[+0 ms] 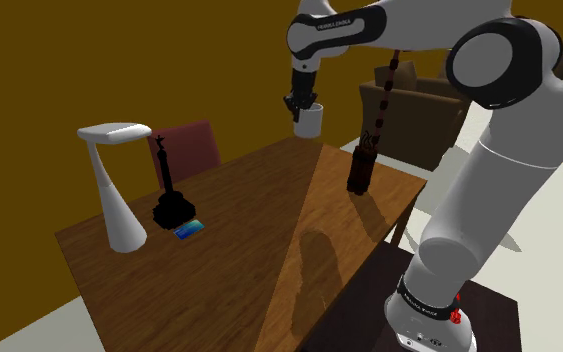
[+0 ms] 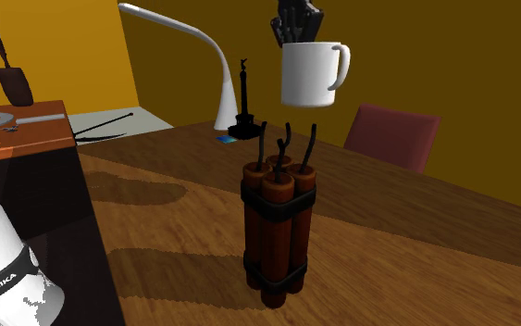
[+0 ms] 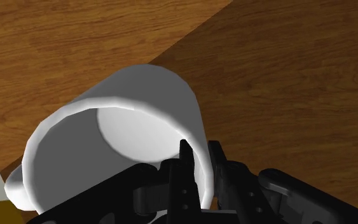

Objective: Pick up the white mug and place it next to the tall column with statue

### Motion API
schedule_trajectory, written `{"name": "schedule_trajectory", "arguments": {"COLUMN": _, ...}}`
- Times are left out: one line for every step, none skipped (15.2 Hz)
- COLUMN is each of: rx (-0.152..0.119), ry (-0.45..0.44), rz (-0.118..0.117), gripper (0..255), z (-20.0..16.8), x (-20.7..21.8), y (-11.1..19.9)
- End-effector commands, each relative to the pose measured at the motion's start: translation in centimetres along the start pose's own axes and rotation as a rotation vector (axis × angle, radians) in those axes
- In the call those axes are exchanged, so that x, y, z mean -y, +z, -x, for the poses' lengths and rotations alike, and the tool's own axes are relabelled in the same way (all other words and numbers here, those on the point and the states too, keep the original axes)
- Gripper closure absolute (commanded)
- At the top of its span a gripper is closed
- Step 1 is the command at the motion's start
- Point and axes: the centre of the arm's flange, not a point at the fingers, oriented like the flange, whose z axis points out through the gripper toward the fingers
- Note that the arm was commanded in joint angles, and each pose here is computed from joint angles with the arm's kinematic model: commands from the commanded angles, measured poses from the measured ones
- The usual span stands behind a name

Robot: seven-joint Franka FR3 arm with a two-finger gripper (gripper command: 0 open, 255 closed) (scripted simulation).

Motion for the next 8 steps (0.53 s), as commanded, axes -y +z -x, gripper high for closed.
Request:
{"name": "schedule_trajectory", "arguments": {"rx": 0.0, "ry": 0.0, "rz": 0.0, "gripper": 255, "z": -0.2, "x": 0.0, "y": -1.1}}
{"name": "schedule_trajectory", "arguments": {"rx": 0.0, "ry": 0.0, "rz": 0.0, "gripper": 255, "z": -0.2, "x": 0.0, "y": -1.6}}
{"name": "schedule_trajectory", "arguments": {"rx": 0.0, "ry": 0.0, "rz": 0.0, "gripper": 255, "z": -0.3, "x": 0.0, "y": -2.1}}
{"name": "schedule_trajectory", "arguments": {"rx": 0.0, "ry": 0.0, "rz": 0.0, "gripper": 255, "z": -0.3, "x": 0.0, "y": -2.7}}
{"name": "schedule_trajectory", "arguments": {"rx": 0.0, "ry": 0.0, "rz": 0.0, "gripper": 255, "z": -0.4, "x": 0.0, "y": -3.2}}
{"name": "schedule_trajectory", "arguments": {"rx": 0.0, "ry": 0.0, "rz": 0.0, "gripper": 255, "z": -0.5, "x": 0.0, "y": -3.7}}
{"name": "schedule_trajectory", "arguments": {"rx": 0.0, "ry": 0.0, "rz": 0.0, "gripper": 255, "z": -0.5, "x": 0.0, "y": -4.2}}
{"name": "schedule_trajectory", "arguments": {"rx": 0.0, "ry": 0.0, "rz": 0.0, "gripper": 255, "z": -0.6, "x": 0.0, "y": -4.8}}
